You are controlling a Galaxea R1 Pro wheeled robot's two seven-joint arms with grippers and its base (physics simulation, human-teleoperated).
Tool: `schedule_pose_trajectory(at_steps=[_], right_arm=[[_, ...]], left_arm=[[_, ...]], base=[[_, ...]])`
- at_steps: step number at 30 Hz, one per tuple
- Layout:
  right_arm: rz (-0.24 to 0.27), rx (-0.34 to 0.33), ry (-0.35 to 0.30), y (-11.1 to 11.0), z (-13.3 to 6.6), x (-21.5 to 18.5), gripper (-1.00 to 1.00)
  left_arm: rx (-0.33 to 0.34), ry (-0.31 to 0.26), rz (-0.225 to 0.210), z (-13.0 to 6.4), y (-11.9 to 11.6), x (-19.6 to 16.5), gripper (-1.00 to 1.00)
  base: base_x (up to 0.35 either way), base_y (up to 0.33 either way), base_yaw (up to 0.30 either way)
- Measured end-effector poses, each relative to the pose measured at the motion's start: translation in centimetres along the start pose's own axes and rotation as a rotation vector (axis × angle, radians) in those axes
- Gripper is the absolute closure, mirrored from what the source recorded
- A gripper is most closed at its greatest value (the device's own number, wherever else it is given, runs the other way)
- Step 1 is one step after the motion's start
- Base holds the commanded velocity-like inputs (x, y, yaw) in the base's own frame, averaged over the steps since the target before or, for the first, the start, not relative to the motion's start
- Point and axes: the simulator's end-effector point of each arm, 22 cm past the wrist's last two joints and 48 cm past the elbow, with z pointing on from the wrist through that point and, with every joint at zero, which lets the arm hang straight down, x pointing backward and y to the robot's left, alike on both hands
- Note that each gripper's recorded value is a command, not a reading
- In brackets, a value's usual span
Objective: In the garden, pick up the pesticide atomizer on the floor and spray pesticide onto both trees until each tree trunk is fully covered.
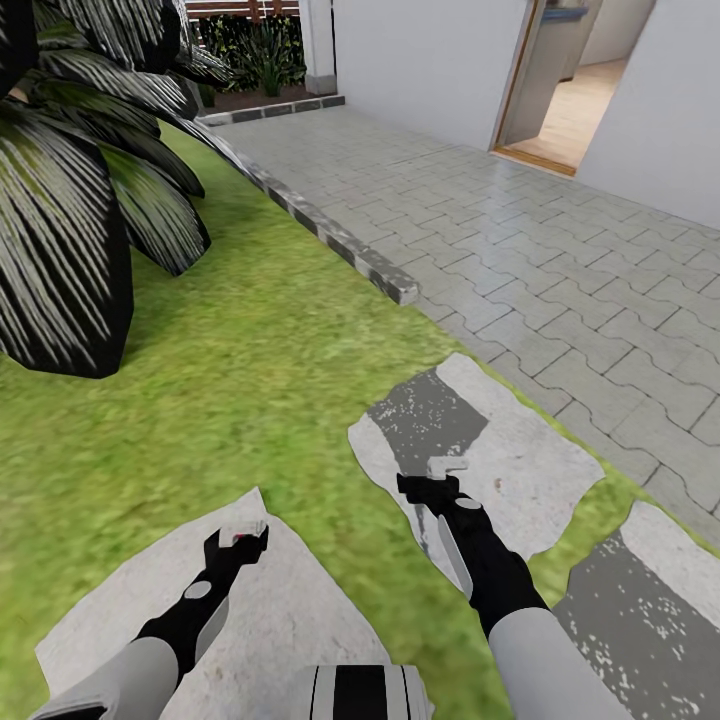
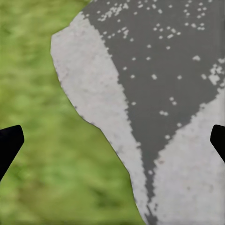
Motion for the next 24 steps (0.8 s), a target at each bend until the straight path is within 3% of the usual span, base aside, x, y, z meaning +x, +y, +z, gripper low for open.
schedule_pose_trajectory(at_steps=[24], right_arm=[[0.006, 0.002, 0.051, -0.3, 1.5, 3.0, -1.00]], left_arm=[[-0.003, 0.044, 0.001, 0.7, 0.1, 2.9, -1.00]], base=[[0.000, 0.000, 0.001]])
